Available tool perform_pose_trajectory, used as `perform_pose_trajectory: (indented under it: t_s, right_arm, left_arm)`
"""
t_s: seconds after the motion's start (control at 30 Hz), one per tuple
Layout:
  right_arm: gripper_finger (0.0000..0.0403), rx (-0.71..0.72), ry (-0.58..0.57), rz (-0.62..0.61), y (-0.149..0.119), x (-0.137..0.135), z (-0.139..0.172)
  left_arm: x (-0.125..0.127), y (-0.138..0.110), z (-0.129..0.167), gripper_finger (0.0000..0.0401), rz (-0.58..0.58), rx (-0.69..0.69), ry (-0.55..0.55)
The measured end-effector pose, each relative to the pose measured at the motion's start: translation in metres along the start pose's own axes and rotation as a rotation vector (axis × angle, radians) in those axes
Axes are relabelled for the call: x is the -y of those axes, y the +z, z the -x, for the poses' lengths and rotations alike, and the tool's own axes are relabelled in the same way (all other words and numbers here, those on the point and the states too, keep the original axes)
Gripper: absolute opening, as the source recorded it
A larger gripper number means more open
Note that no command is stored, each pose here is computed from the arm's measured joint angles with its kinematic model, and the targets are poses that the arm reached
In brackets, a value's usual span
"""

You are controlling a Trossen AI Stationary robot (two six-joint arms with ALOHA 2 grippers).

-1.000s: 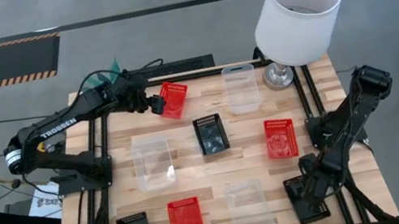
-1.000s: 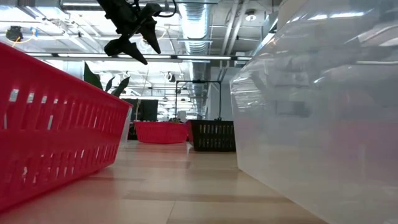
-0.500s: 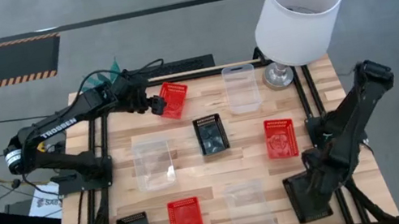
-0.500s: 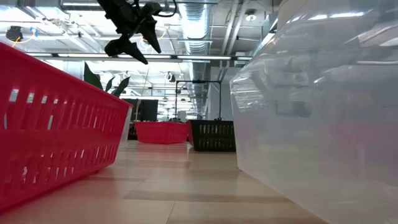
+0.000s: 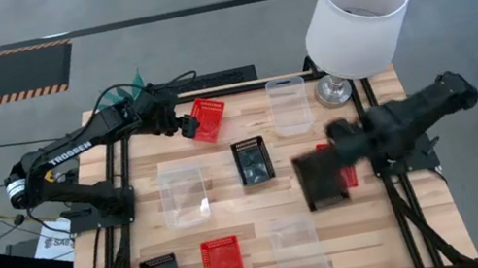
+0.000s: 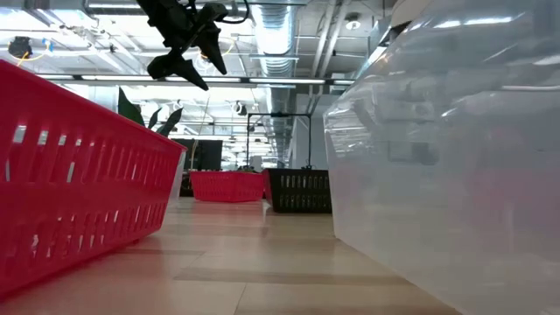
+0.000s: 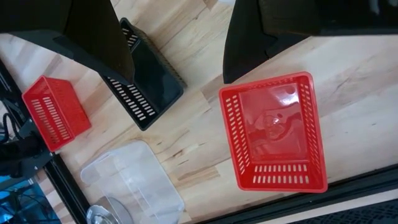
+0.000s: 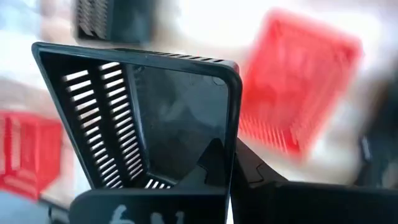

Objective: Stack baskets by color
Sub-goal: Stack the bottom right black bin on the top black bin

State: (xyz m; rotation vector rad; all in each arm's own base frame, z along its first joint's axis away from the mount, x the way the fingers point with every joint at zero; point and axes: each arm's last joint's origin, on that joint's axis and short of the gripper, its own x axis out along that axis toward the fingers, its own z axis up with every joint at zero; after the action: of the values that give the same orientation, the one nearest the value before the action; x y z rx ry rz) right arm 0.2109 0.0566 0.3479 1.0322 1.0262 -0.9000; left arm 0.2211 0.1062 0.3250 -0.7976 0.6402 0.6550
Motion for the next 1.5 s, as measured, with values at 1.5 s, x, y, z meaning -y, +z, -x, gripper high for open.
perform_pose_trajectory:
  t_s: [1.5]
  right_arm:
    - [0.0022, -0.045, 0.181, 0.141, 0.145, -0.078, -0.164]
  left_arm:
    - [0.0, -0.001, 0.0, 0.0233, 0.009, -0.013, -0.001]
